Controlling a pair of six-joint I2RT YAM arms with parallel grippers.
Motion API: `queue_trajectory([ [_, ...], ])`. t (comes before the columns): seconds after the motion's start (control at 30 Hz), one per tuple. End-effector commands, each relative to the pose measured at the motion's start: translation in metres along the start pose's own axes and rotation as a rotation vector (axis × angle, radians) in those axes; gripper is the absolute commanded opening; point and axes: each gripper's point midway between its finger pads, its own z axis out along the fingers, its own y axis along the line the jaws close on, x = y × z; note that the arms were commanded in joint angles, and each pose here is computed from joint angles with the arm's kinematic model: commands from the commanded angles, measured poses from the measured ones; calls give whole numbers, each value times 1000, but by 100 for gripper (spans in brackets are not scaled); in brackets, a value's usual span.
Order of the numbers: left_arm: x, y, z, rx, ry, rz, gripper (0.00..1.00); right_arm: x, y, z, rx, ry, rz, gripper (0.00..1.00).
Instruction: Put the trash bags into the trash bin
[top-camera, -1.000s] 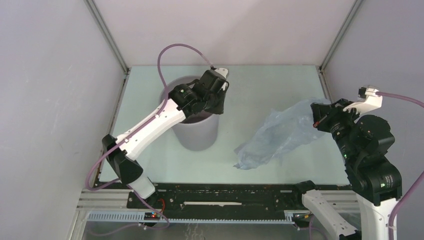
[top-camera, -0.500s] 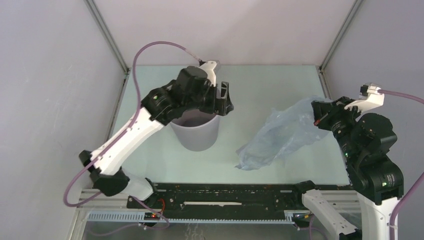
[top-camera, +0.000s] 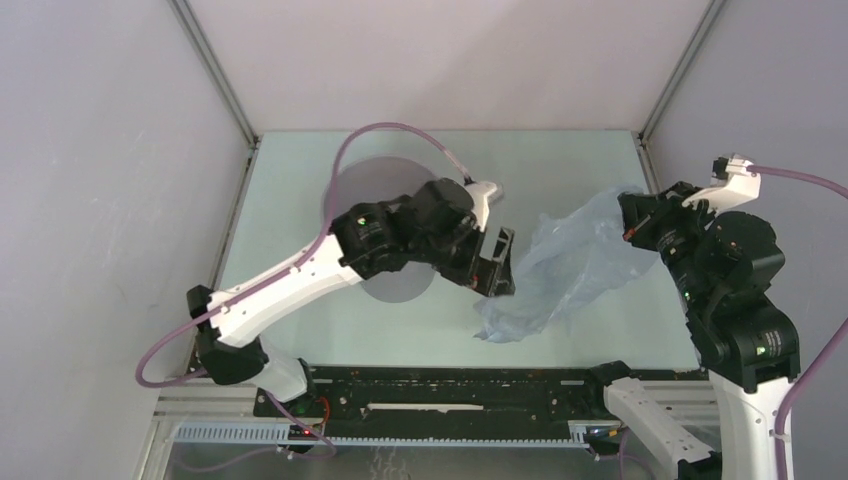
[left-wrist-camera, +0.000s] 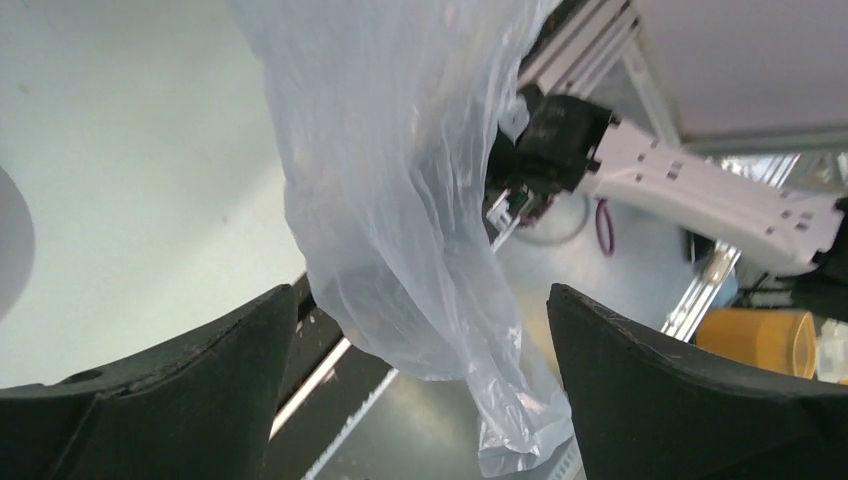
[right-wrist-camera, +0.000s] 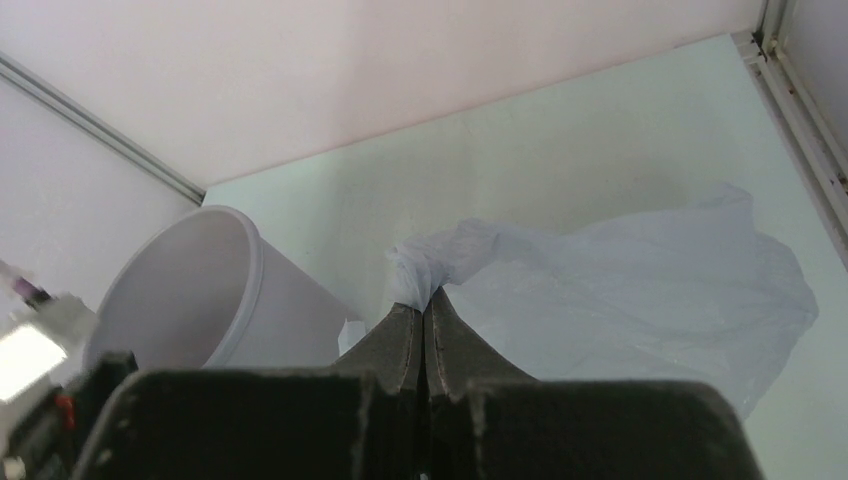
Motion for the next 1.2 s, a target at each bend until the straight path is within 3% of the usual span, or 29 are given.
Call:
queue_trajectory([
  [0.0, 26, -15, -10, 2, 72, -10, 100, -17, 7, 4, -15, -49, 6, 0],
  [0.17, 56, 1, -8, -87, 141, -37, 99, -12, 9, 9, -27, -36, 25, 0],
  [0.5, 88, 12, 5, -72, 202, -84, 97, -13, 5, 3, -14, -58, 51, 0],
  [0.57, 86, 15, 9, -81, 190, -69, 87, -13, 4, 0, -9, -58, 60, 0],
  [0.63, 79, 17, 10, -94, 166, -49, 63, -13, 4, -3, -11, -58, 65, 0],
  [0.73, 57, 14, 5, -96, 93, -1, 36, -14, 3, -10, -10, -60, 59, 0],
  [0.87, 8, 10, -20, -135, -81, 107, 9, -14, -3, -24, 5, -64, 46, 0],
  [1.0, -48, 4, -62, -179, -301, 204, 1, -18, -4, -41, -2, -83, 40, 0],
  [1.17, -110, -7, -130, -228, -572, 297, 0, -28, 12, -53, -76, -86, 58, 0],
])
